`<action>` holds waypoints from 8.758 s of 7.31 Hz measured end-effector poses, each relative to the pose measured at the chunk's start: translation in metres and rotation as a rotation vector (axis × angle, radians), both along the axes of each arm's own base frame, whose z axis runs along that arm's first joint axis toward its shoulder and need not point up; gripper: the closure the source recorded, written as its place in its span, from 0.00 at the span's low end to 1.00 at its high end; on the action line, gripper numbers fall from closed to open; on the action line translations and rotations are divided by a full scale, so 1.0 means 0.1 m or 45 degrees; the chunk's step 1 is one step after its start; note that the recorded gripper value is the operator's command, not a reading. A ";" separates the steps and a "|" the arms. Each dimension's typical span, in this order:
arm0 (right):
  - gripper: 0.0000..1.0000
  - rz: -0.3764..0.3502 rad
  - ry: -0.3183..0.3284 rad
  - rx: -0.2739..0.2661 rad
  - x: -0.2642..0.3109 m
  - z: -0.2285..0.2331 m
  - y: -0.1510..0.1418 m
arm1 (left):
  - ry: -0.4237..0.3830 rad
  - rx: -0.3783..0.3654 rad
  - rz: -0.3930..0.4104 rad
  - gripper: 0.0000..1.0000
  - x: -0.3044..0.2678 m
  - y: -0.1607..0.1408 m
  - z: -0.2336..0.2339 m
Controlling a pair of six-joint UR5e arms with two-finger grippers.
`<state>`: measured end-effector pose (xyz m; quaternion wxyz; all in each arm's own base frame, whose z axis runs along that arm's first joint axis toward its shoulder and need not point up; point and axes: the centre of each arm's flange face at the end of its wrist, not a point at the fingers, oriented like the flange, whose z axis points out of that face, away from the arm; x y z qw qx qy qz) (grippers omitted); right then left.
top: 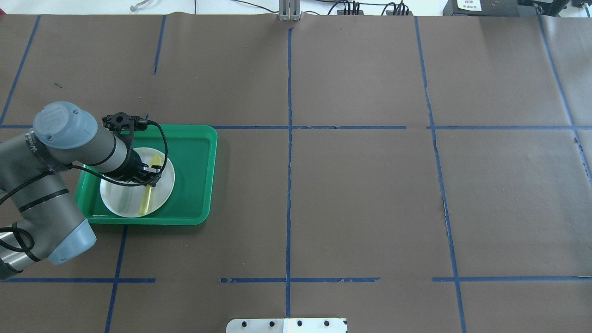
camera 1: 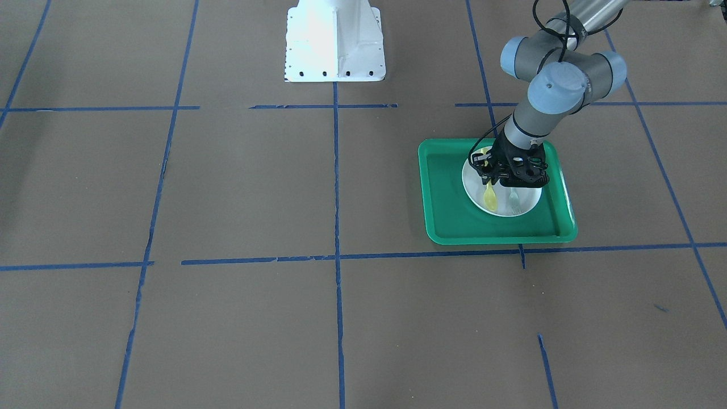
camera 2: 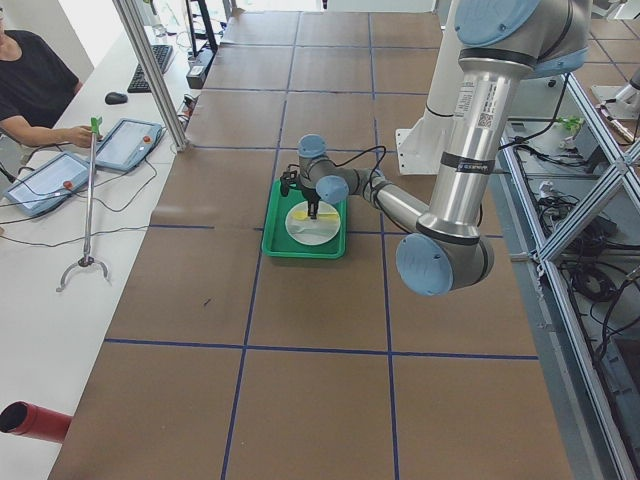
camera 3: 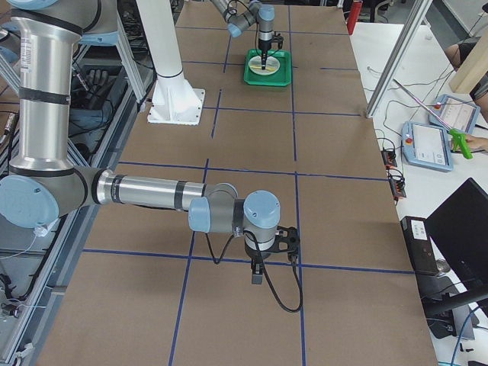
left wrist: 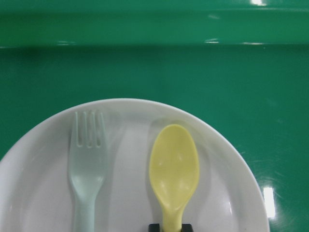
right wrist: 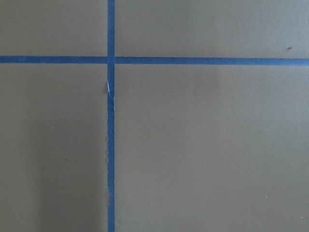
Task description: Place spoon
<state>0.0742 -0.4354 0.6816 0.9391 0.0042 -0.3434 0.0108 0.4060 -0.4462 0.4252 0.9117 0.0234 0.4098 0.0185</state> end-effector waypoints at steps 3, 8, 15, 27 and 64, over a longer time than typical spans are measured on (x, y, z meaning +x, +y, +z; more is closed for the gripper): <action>0.00 0.000 0.000 0.000 0.00 0.00 0.00 | 0.032 0.057 0.015 1.00 -0.19 0.05 -0.22; 0.00 0.001 0.000 -0.001 0.00 0.00 0.00 | 0.047 0.020 -0.029 1.00 -0.06 -0.07 -0.78; 0.00 0.001 0.000 0.000 0.00 0.00 0.00 | 0.023 -0.054 -0.019 1.00 0.56 -0.21 -0.70; 0.00 0.001 0.000 -0.001 0.00 0.00 0.00 | 0.063 -0.015 0.005 0.64 0.65 -0.15 -0.67; 0.00 0.001 0.000 -0.001 0.00 0.00 0.00 | -0.037 0.029 0.090 0.00 -4.73 -0.06 2.21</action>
